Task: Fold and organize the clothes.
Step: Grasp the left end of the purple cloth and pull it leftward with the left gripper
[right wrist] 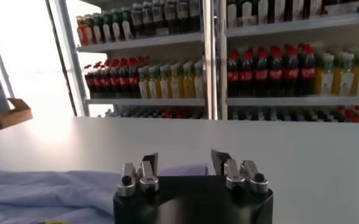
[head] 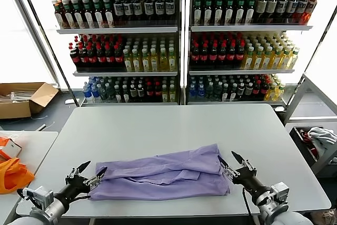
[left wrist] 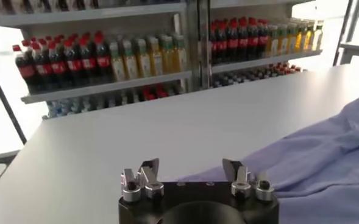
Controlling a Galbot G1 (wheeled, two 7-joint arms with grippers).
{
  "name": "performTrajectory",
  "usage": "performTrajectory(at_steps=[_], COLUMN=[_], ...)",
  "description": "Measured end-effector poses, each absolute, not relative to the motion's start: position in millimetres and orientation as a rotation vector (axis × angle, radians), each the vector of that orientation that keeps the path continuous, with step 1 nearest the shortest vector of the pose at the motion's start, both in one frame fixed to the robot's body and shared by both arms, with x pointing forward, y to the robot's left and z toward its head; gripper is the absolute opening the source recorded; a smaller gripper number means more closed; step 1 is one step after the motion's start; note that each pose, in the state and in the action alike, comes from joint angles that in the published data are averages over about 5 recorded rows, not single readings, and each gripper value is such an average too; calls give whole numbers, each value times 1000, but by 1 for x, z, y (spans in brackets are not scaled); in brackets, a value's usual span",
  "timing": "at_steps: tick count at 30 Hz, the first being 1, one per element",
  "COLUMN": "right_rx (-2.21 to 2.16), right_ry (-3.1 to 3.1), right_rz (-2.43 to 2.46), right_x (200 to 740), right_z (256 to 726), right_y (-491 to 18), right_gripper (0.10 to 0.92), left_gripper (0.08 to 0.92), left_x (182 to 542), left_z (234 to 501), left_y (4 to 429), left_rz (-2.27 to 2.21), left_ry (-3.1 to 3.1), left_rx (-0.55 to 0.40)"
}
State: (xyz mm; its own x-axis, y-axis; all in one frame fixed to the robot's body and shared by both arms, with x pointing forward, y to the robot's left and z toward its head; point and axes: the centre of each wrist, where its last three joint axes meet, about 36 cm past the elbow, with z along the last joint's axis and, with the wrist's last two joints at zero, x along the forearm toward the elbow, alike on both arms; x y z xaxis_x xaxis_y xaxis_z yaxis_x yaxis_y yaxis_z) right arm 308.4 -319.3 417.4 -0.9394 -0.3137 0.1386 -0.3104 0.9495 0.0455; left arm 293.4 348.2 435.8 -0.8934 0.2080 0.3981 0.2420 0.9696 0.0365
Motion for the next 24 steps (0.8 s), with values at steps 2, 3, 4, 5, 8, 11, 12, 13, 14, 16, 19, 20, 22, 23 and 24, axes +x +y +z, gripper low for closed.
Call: performTrajectory(at_steps=[2, 3, 4, 5, 8, 11, 12, 13, 14, 16, 19, 20, 22, 23, 24], right_rx=[465, 462, 460, 459, 455, 448, 447, 445, 445, 443, 442, 442, 444, 444, 445], right_ry=[-2987, -2998, -3009, -3018, -3041, -3060, -3064, -3068, -3072, -3078, -3088, -3091, -3096, -3098, -3101], right_rz=[-30, -29, -28, -28, -28, -28, -29, -30, -31, -34, -41, -44, -48, -50, -51], right_x=[304, 302, 299, 297, 291, 286, 285, 283, 282, 279, 276, 275, 273, 273, 272], right_z=[414, 413, 412, 411, 409, 408, 407, 406, 406, 405, 404, 404, 404, 405, 405], right_y=[-322, -323, -324, -325, -328, -331, -331, -332, -333, -334, -334, -333, -333, -332, -332], right_gripper=[797, 811, 817, 819, 822, 823, 823, 823, 823, 823, 823, 823, 823, 823, 823], left_gripper=[797, 806, 816, 819, 822, 823, 823, 823, 823, 823, 812, 803, 758, 733, 707], left_x=[290, 288, 287, 285, 283, 281, 281, 280, 281, 281, 281, 282, 282, 282, 282], left_z=[429, 426, 422, 417, 404, 394, 391, 388, 386, 382, 378, 376, 373, 372, 371], left_y=[337, 332, 326, 320, 306, 294, 292, 289, 287, 285, 282, 281, 278, 277, 276], left_rz=[-94, -82, -71, -61, -41, -33, -32, -33, -34, -38, -40, -39, -37, -36, -35], left_ry=[-2731, -2737, -2740, -2742, -2734, -2714, -2707, -2699, -2692, -2680, -2663, -2658, -2649, -2646, -2643], left_rx=[-274, -250, -225, -200, -124, -59, -41, -23, -7, 17, 42, 47, 53, 53, 53])
